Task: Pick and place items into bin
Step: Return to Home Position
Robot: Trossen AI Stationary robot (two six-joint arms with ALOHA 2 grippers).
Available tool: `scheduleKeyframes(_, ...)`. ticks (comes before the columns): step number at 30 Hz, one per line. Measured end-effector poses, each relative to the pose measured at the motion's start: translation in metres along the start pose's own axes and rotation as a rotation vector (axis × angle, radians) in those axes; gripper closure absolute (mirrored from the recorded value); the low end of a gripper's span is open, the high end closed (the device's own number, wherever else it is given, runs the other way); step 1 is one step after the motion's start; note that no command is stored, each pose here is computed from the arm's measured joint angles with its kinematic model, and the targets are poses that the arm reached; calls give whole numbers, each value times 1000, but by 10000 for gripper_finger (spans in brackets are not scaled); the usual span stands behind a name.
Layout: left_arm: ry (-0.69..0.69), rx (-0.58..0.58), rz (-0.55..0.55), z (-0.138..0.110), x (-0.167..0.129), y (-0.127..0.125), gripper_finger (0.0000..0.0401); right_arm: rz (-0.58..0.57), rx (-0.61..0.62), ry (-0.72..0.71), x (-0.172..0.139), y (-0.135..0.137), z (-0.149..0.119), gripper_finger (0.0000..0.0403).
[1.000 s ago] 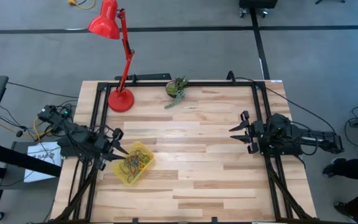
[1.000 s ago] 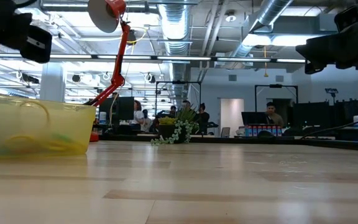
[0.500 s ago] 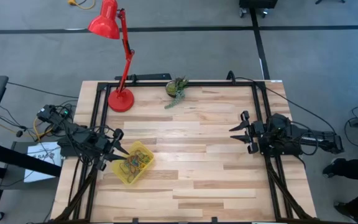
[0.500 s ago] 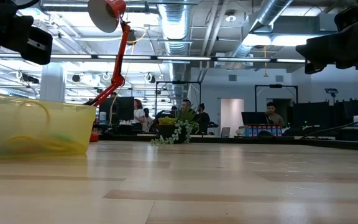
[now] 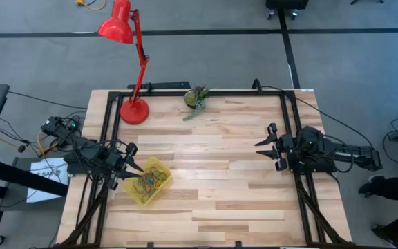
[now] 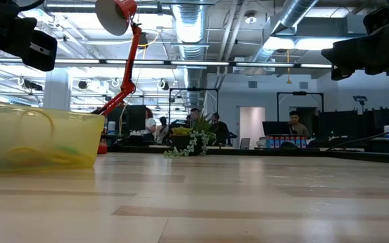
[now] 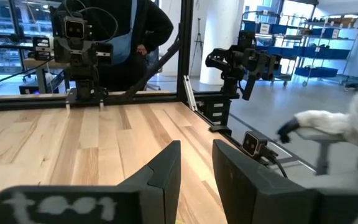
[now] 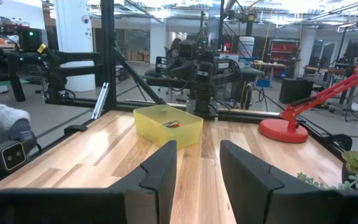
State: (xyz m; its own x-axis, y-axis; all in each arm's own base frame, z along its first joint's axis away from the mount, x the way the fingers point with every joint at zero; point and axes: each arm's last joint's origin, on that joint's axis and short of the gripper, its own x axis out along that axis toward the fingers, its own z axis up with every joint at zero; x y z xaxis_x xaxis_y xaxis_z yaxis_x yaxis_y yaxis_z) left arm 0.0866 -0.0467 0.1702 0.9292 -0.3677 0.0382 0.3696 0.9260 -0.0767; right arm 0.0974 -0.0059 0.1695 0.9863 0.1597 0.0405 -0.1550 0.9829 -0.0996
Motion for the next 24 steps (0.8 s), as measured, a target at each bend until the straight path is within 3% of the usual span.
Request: scheduleKeyframes(24,1,-2,3,0,0,0,319,0,1,0,0,0,0,284)
